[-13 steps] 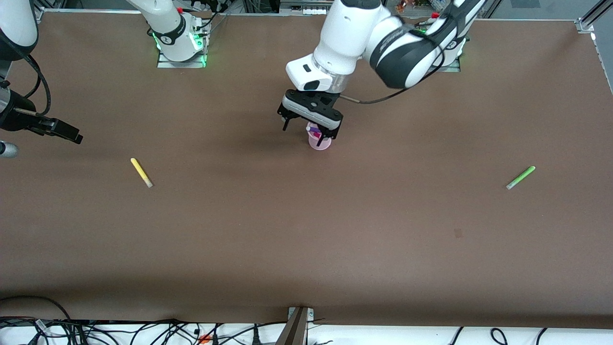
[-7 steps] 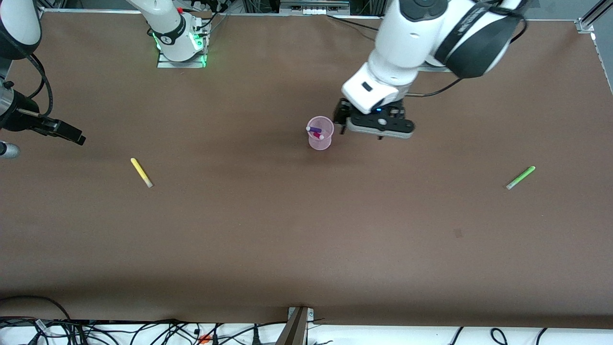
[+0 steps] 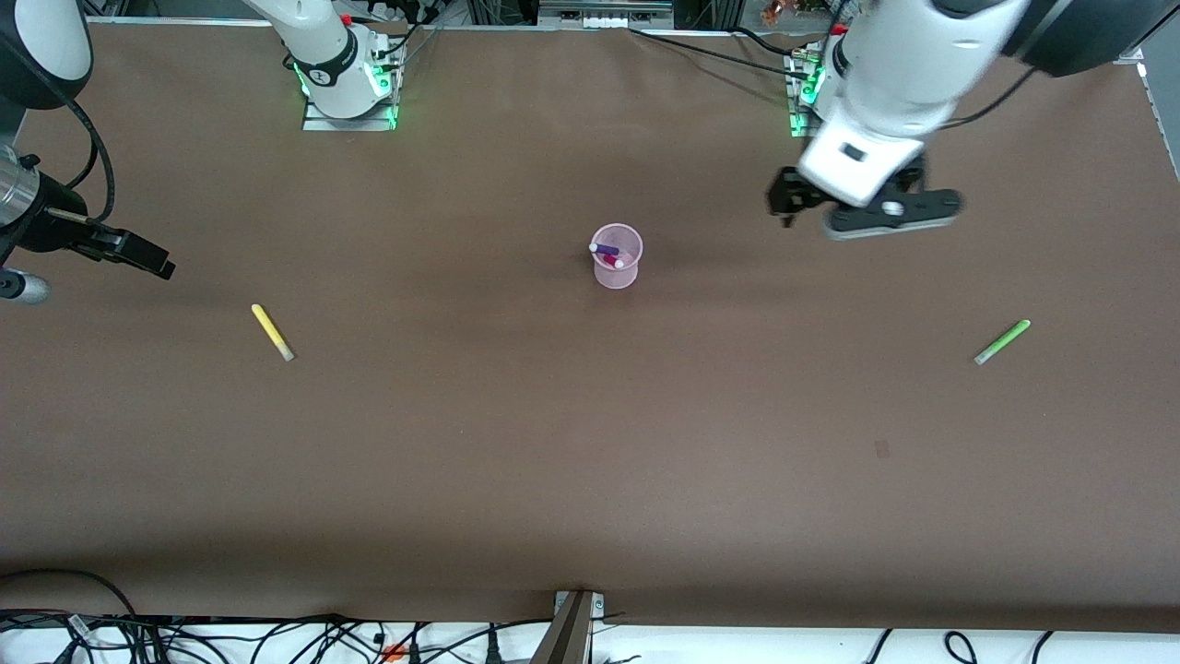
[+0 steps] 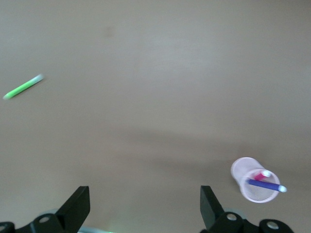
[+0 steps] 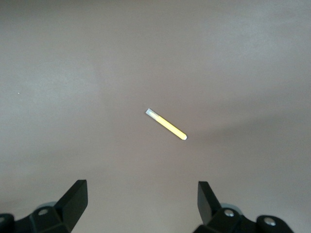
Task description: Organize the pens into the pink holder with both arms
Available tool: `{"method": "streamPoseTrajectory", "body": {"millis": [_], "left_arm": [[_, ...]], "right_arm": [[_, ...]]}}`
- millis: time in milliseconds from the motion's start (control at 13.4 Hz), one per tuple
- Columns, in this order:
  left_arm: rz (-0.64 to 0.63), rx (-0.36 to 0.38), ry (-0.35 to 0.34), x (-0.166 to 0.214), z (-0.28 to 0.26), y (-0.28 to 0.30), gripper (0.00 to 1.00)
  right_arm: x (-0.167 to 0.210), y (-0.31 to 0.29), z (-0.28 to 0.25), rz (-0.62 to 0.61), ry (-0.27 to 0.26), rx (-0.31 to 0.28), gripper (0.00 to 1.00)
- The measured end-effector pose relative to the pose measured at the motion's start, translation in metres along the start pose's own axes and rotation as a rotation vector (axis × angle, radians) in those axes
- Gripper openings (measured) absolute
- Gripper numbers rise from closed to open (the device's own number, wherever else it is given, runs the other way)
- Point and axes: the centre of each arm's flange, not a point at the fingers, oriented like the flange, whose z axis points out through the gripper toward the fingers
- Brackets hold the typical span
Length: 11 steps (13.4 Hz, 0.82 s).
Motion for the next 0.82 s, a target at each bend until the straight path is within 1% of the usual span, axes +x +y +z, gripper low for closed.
{"method": "streamPoseTrajectory", "body": {"millis": [75,224,448,673,822], "left_arm": [[-0.008,0.009,-0.03,0.01,0.0,-0.03,1.0],[0.023,0.016,-0.065,0.03,0.0,-0.087,1.0],[0.139,0.003,-0.08,0.05,-0.001,-0.159,1.0],[0.218,-0.014,-0.085,0.06,0.001,-0.21,1.0],[0.22,-0.043,-0.09,0.063,0.003,-0.224,1.0]], "right_arm": [[0.0,0.0,0.0,0.001,-0.001,0.003,1.0],[0.0,0.0,0.0,0.002,-0.003,0.004,1.0],[0.0,0.0,0.001,0.002,-0.003,0.004,1.0],[0.0,0.002,0.001,0.005,-0.004,0.003,1.0],[0.001,0.004,0.001,0.008,-0.004,0.003,1.0]]}}
